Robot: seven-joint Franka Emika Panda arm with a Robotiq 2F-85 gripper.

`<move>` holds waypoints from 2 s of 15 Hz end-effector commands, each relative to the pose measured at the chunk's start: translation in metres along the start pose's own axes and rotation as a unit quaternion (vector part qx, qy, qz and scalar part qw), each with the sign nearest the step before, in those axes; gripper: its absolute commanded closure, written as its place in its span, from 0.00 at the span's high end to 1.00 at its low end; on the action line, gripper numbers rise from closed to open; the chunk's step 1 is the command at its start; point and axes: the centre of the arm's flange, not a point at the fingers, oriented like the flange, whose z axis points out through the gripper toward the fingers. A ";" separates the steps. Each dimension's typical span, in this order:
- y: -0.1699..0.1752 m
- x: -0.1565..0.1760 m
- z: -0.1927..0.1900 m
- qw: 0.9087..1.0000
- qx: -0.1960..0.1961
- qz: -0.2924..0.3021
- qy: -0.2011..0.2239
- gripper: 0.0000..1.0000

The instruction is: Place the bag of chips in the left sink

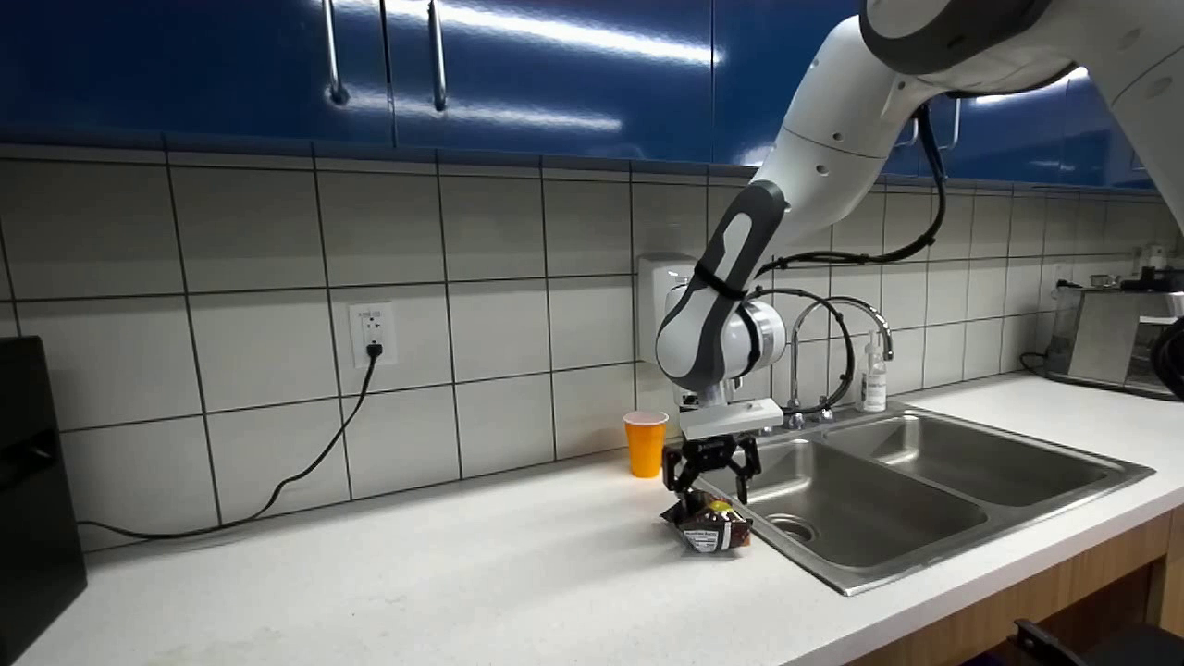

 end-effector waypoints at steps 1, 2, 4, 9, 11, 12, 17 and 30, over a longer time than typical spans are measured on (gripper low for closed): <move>-0.004 0.008 0.000 1.000 -0.001 0.011 -0.006 0.66; -0.005 0.008 0.001 1.000 0.000 0.010 -0.006 0.56; -0.005 0.008 0.002 1.000 -0.001 0.010 -0.006 0.40; -0.006 0.009 0.001 1.000 -0.003 0.010 -0.004 0.03; -0.007 0.011 0.000 1.000 -0.004 0.010 -0.002 0.00; -0.007 0.012 -0.002 1.000 -0.004 0.010 0.001 0.00; -0.006 0.014 -0.004 1.000 -0.005 0.011 0.003 0.00; -0.010 0.005 -0.070 0.999 0.009 0.005 0.045 0.00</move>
